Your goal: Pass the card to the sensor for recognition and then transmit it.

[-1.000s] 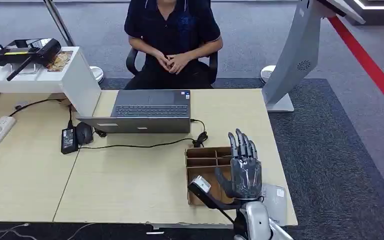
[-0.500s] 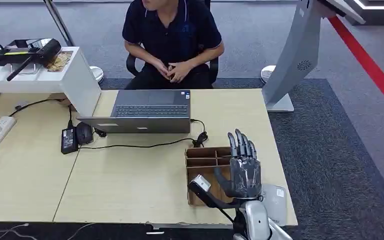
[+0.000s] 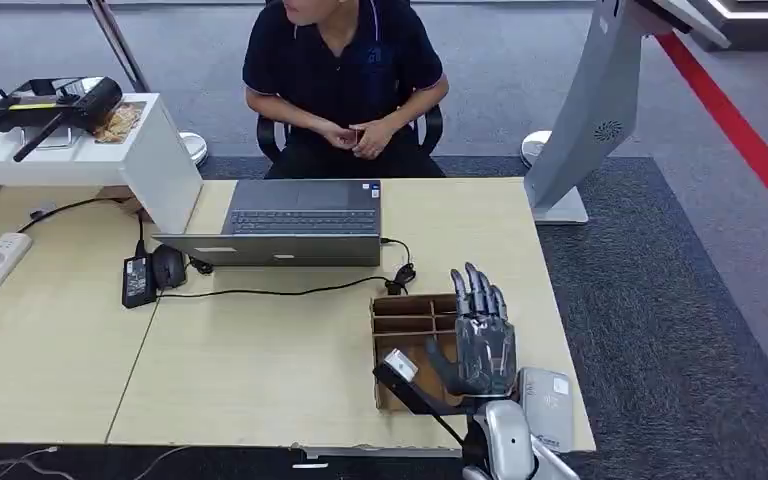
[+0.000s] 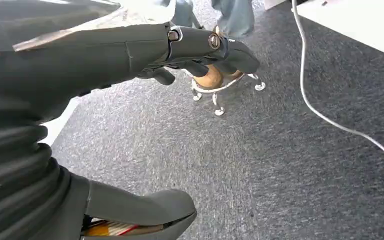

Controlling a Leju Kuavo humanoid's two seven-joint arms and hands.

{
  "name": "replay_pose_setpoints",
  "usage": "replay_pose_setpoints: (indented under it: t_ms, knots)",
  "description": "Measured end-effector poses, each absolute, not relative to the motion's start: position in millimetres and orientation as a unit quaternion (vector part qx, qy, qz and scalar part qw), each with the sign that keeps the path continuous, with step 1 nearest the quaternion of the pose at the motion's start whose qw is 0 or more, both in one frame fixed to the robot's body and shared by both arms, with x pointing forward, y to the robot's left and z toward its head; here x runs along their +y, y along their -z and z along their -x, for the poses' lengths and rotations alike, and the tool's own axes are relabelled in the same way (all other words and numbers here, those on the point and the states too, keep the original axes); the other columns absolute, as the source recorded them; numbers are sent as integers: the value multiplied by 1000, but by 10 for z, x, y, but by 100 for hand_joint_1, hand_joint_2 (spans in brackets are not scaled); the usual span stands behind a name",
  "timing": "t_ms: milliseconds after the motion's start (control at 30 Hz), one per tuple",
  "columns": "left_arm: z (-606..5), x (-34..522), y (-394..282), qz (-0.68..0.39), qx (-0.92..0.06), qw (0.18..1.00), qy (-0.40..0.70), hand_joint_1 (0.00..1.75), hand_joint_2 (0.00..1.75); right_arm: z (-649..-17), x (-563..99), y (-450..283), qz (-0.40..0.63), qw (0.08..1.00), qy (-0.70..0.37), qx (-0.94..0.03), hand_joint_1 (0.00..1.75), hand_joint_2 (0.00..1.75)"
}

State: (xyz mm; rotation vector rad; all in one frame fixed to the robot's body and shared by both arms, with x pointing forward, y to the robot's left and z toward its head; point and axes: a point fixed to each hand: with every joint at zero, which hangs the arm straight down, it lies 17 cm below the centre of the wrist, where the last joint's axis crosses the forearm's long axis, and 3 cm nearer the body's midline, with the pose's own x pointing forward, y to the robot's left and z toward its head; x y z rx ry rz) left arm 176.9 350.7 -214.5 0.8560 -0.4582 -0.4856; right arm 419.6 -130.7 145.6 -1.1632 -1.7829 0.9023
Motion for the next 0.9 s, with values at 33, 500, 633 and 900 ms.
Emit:
replay_pose_setpoints:
  t_ms: [33,500,633,900]
  knots:
    - [-1771,3505,2144,-407,-218,856,231,0,175,-4197,-1308,-1444,461,403,-359,-705,0,175]
    - [-1767,3502,2146,-407,-219,856,232,0,175,-4211,-1326,-1389,476,393,-369,-695,0,175]
    - [-1766,3502,2146,-407,-218,856,232,0,175,-4214,-1339,-1402,481,388,-369,-694,0,175]
    - [-1763,3501,2147,-407,-218,856,232,0,175,-4232,-1404,-1433,491,386,-365,-691,0,175]
